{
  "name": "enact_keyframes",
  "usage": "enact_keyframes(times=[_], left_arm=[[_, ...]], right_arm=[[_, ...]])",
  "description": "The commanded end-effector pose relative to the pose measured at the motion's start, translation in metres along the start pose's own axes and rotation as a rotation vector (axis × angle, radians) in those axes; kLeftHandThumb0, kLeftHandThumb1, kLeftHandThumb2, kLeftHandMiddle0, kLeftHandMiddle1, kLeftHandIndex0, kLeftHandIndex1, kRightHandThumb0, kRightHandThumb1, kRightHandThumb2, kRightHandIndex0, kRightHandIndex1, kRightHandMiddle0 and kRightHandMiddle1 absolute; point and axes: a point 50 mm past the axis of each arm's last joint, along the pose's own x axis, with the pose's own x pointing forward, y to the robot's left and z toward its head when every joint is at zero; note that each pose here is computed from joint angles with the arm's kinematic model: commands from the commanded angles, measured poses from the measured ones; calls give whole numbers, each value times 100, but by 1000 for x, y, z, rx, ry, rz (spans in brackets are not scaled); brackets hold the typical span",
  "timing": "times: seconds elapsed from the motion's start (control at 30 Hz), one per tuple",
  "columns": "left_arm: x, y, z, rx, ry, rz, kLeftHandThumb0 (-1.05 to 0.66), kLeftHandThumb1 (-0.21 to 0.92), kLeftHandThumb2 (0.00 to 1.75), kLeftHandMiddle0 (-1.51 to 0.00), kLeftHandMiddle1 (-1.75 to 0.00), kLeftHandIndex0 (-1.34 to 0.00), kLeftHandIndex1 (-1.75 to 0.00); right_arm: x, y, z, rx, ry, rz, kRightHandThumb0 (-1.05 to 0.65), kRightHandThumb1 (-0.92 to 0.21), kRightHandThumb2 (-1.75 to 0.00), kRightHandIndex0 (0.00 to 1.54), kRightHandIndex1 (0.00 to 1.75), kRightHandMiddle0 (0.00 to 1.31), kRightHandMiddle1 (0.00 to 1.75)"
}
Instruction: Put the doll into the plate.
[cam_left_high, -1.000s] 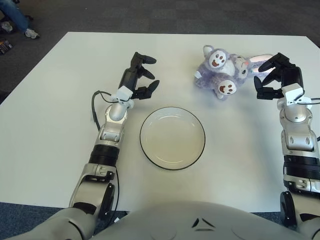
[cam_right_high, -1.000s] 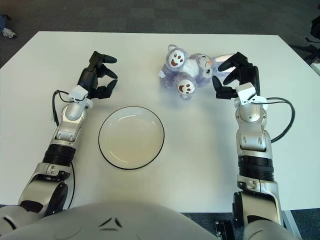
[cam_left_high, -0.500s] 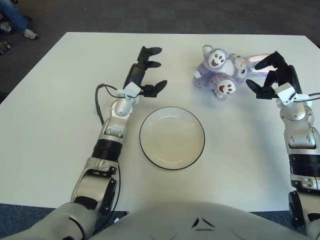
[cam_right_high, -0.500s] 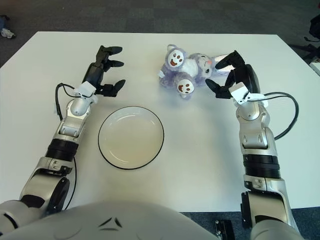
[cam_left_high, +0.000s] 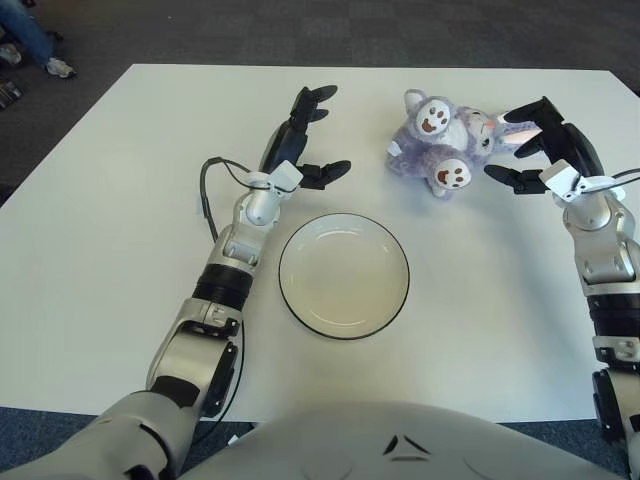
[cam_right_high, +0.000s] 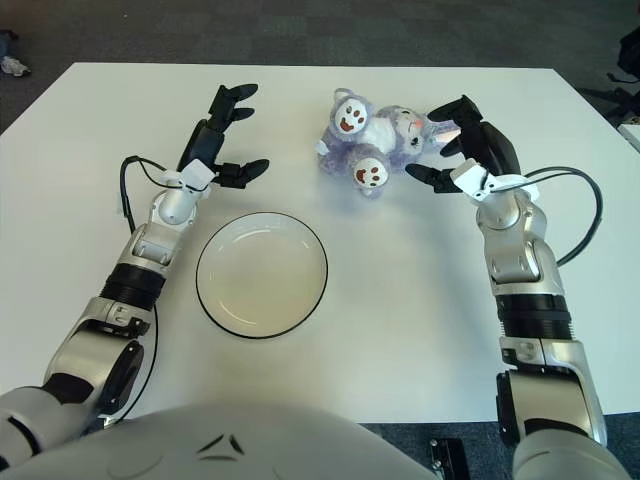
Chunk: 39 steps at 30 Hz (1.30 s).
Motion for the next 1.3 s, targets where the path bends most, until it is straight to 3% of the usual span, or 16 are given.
enact_keyframes(times=[0.0,0.17,0.33,0.4,0.43,0.5,0.6,0.67,0.73,0.8,0.87,0.97,1.0,1.1,1.27], left_arm=[[12,-5,12,22,-42,6,-71,43,77,-16,-68,0,-67],[15,-8,15,31,-48,0,-69,37,82,-14,-72,0,-63],[21,-13,17,55,-53,-11,-77,44,75,-11,-79,0,-61],[24,-16,18,56,-68,-9,-78,45,73,-11,-79,0,-61],[24,-18,19,59,-78,-8,-78,45,73,-11,-79,0,-62],[27,-20,21,65,-100,-8,-79,45,72,-14,-80,0,-64],[30,-24,23,59,-112,-21,-80,46,72,-15,-80,0,-65],[31,-26,24,49,-112,-30,-80,46,72,-15,-81,0,-64],[32,-28,24,42,-112,-36,-81,47,71,-14,-82,0,-62],[33,-28,25,37,-112,-38,-81,47,71,-13,-82,0,-61],[35,-31,26,23,-113,-43,-80,47,71,-13,-83,0,-60],[37,-33,27,11,-116,-48,-79,46,71,-12,-84,0,-59],[38,-34,28,8,-117,-49,-78,46,71,-12,-84,0,-59],[40,-37,29,1,-121,-50,-78,46,71,-11,-84,0,-59],[44,-41,30,1,-126,-48,-77,45,72,-12,-87,0,-63]], right_arm=[[6,-3,0,-54,-44,1,-93,-62,-57,0,30,0,69],[9,-3,-2,-86,-75,10,-95,-63,-55,0,23,0,65],[12,-2,-2,-87,-93,28,-94,-62,-54,0,18,0,63],[11,2,3,-90,-109,28,-94,-61,-53,1,56,0,71],[10,3,8,-92,-122,26,-95,-61,-53,1,62,0,72],[7,3,13,-95,-136,24,-96,-61,-52,0,97,0,78],[7,1,13,-95,-134,25,-98,-61,-51,0,128,0,84],[7,1,14,-86,-132,24,-99,-61,-50,0,120,0,86],[7,1,15,-79,-130,24,-100,-62,-49,0,82,0,84],[7,1,16,-77,-129,25,-101,-62,-49,0,69,0,83],[7,0,16,-88,-114,21,-101,-62,-49,0,69,0,83],[7,-1,16,-101,-99,19,-101,-62,-48,0,85,0,83],[7,-1,17,-104,-96,19,-100,-62,-47,0,115,0,86],[7,-2,18,-109,-92,18,-98,-62,-47,5,155,0,89],[7,-2,19,-118,-95,16,-96,-62,-46,18,171,0,93]])
